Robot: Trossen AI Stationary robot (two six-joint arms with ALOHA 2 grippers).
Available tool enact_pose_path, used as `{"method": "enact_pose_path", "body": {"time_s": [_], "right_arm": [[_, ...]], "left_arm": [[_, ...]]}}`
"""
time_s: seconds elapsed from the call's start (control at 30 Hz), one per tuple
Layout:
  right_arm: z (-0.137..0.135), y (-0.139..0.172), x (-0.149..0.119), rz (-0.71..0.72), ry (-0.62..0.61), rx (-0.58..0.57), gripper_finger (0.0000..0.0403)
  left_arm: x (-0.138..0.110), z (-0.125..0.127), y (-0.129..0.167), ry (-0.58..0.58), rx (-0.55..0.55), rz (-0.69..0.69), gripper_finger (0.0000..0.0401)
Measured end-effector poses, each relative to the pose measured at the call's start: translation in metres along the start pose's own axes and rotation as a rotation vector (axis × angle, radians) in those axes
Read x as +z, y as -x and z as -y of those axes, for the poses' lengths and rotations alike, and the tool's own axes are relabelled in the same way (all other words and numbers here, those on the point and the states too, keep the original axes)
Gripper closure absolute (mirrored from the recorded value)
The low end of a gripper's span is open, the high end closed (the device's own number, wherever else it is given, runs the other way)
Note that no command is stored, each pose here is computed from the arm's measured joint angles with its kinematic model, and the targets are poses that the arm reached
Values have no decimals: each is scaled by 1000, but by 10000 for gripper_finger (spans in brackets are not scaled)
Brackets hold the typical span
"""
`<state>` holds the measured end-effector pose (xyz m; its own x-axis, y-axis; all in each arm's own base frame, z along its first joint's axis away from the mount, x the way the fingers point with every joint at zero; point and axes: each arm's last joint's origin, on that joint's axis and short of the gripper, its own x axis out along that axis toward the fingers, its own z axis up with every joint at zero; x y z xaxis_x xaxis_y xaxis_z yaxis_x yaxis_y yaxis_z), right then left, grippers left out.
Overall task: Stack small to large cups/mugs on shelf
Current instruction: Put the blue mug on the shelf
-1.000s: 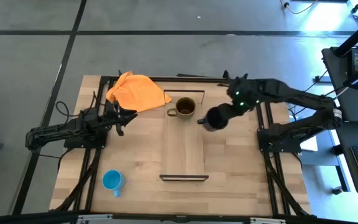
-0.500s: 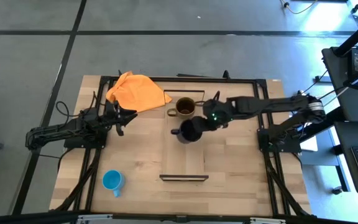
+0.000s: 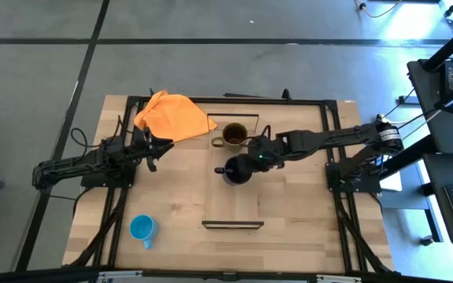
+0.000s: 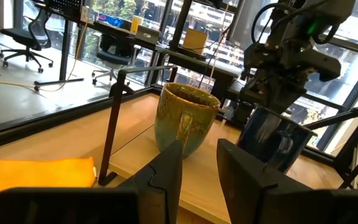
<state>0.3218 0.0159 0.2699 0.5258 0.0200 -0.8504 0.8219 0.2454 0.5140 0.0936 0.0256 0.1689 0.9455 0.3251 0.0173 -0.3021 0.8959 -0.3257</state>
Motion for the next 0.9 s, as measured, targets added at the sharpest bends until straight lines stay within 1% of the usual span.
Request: {"method": "enact_pose_path", "body": {"time_s": [0.33,0.47,0.57,0.73,0.9], "right_arm": [[0,-3,11,38,-19,9,371],[0,-10,12,29,-19,-2,367],[-5,-19,12,16,-18,32,368],[-10,-25,16,43,-21,78,369],[-5,-24,15,30,-17,18,367]], "left_arm": [[0,0,0,0,0,0,307],[0,0,0,0,0,0,307],[0,0,0,0,0,0,307],[0,0,0,0,0,0,307],[0,0,0,0,1,0,307]]}}
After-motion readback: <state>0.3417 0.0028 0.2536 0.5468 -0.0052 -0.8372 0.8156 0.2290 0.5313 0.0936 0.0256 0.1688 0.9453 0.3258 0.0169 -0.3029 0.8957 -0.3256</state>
